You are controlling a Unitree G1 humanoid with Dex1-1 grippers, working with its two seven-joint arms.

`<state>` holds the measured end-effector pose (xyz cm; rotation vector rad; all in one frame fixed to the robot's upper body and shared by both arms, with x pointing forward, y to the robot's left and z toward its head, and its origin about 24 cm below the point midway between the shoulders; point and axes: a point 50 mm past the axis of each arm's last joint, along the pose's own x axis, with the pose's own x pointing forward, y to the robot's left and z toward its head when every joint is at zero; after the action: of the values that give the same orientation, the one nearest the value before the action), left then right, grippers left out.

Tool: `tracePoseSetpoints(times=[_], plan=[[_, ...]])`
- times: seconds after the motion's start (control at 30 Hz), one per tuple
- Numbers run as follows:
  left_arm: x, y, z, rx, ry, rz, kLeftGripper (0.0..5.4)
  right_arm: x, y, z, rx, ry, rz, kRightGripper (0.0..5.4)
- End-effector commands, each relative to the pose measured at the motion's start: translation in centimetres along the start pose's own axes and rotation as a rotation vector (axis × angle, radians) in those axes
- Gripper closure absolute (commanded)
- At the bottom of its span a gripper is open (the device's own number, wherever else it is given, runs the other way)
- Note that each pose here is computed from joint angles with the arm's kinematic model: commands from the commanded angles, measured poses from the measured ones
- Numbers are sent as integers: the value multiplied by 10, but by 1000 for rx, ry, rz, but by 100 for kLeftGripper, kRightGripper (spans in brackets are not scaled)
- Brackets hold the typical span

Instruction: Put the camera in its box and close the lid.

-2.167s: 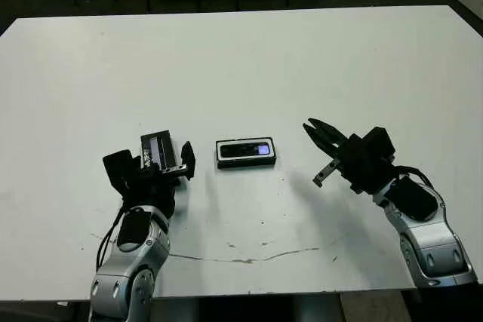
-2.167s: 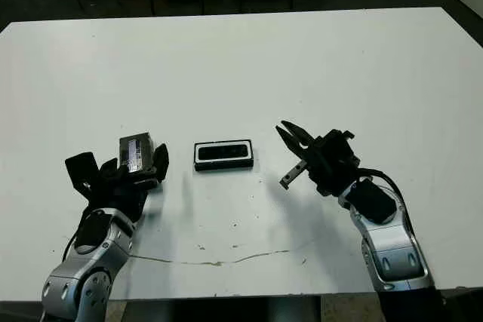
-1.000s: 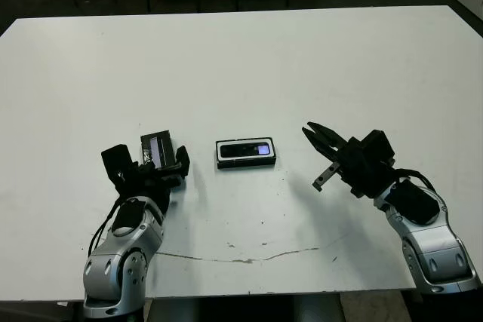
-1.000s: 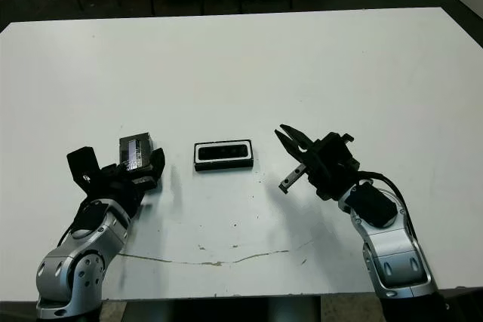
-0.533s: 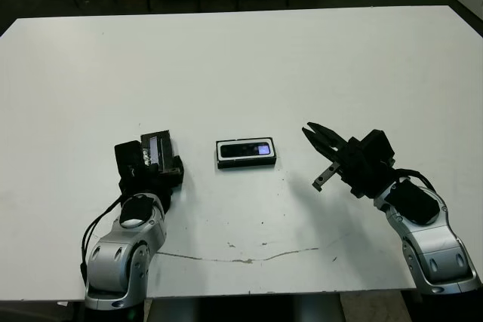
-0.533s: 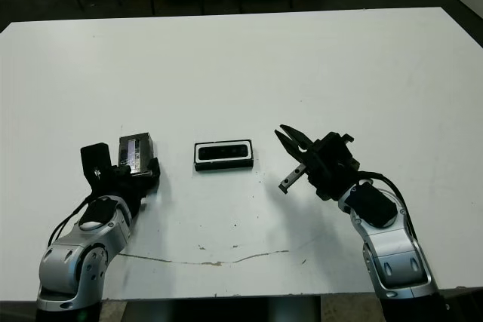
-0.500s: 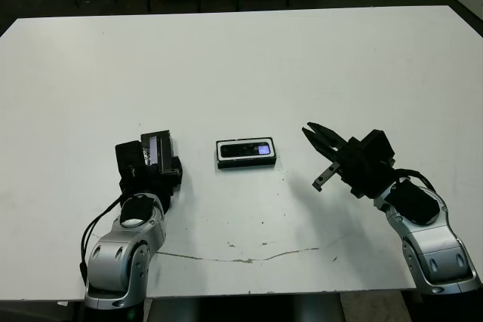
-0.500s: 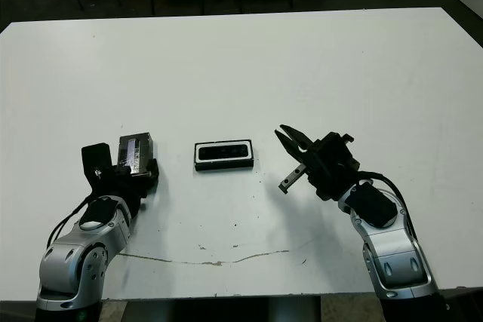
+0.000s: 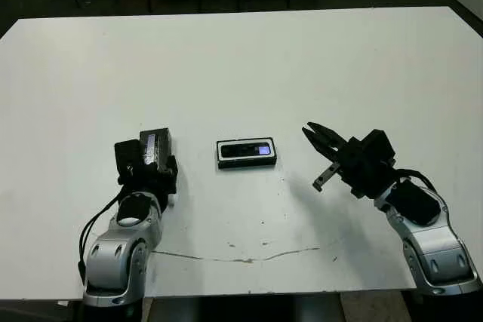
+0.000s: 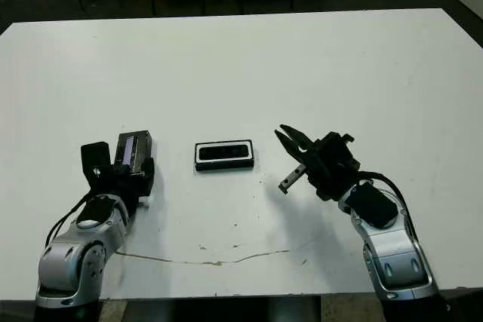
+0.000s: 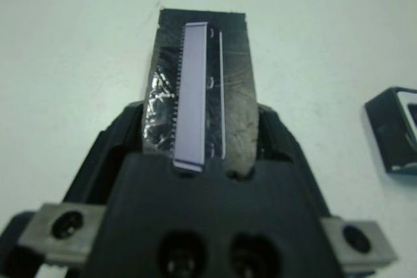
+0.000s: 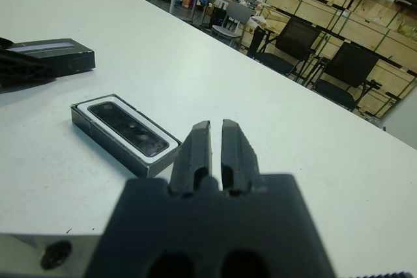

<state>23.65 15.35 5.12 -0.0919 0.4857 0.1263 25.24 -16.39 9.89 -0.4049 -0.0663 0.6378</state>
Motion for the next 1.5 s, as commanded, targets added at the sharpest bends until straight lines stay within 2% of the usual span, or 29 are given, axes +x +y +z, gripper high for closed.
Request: tracePoseSetpoints(times=[0.03, 0.2, 0.3, 0.57, 0.73, 0.9, 1.0, 1.13, 1.27, 1.5], plan=[[-3, 5, -18, -25, 50, -13, 261, -4, 0, -7, 2, 39, -8, 540], [-14, 10, 6, 9, -221, -116, 261, -4, -1, -9, 3, 32, -17, 540], [-17, 16, 24, 76, -319, -207, 261, -4, -3, -12, 19, 26, -24, 540], [-11, 37, 71, 340, -420, -495, 261, -2, -8, -18, 84, 3, -45, 540], [4, 46, 92, 491, -376, -726, 261, -2, -14, -20, 106, 13, -51, 540], [21, 47, 106, 634, -245, -911, 261, -1, -21, -22, 103, 30, -57, 540], [29, 43, 109, 678, -161, -999, 261, -1, -23, -24, 107, 40, -58, 540], [41, 36, 111, 690, -61, -1085, 261, -1, -25, -26, 133, 49, -65, 540], [51, 29, 109, 671, -41, -1123, 261, -1, -27, -30, 171, 47, -85, 540], [63, 24, 94, 549, 16, -1213, 261, -2, -28, -35, 195, 64, -113, 540]])
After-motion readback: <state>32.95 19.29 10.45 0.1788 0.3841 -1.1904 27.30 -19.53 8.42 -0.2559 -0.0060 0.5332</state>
